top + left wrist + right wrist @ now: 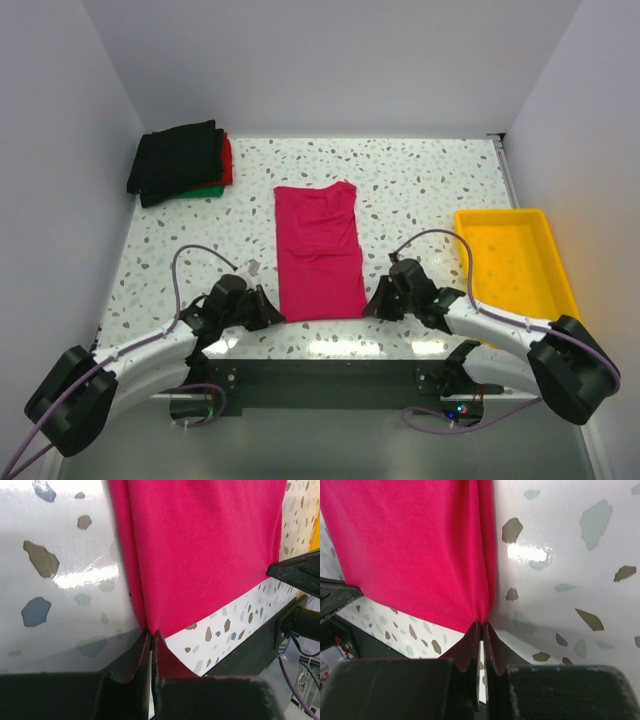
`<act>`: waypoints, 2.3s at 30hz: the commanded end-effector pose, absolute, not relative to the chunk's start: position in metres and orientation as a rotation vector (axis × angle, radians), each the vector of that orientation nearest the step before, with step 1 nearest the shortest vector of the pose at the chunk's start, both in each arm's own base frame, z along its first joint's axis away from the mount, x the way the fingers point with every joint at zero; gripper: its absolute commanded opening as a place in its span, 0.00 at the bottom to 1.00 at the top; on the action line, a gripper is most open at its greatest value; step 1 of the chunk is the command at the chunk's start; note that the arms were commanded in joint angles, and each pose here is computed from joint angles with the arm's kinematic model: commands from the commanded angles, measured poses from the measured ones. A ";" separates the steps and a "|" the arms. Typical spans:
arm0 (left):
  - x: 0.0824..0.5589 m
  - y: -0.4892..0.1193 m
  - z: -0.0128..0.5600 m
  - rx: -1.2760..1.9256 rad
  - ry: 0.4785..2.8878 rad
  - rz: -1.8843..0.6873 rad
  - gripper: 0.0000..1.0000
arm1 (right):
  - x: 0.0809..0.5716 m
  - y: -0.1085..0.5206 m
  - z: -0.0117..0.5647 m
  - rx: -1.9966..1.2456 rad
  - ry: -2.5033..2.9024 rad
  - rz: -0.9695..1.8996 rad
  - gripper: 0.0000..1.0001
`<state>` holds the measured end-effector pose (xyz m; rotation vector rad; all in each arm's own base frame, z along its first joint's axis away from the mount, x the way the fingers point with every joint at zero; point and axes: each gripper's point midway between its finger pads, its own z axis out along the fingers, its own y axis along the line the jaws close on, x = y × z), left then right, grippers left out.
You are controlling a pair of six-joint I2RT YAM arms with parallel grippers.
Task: Fold and stack the t-shirts
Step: Fold the tshirt
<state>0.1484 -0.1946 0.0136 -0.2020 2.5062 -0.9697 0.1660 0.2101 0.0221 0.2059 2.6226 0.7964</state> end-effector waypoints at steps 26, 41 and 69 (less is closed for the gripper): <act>0.202 -0.216 0.144 -0.121 2.218 -0.958 0.00 | 0.201 0.207 0.152 0.106 2.385 0.746 0.00; 0.327 -0.213 0.196 -0.213 2.180 -0.902 0.00 | 0.332 0.228 0.189 0.195 2.373 0.730 0.00; 0.573 -0.175 0.094 -0.449 2.210 -0.968 0.00 | 0.614 0.223 0.092 0.391 2.327 0.996 0.08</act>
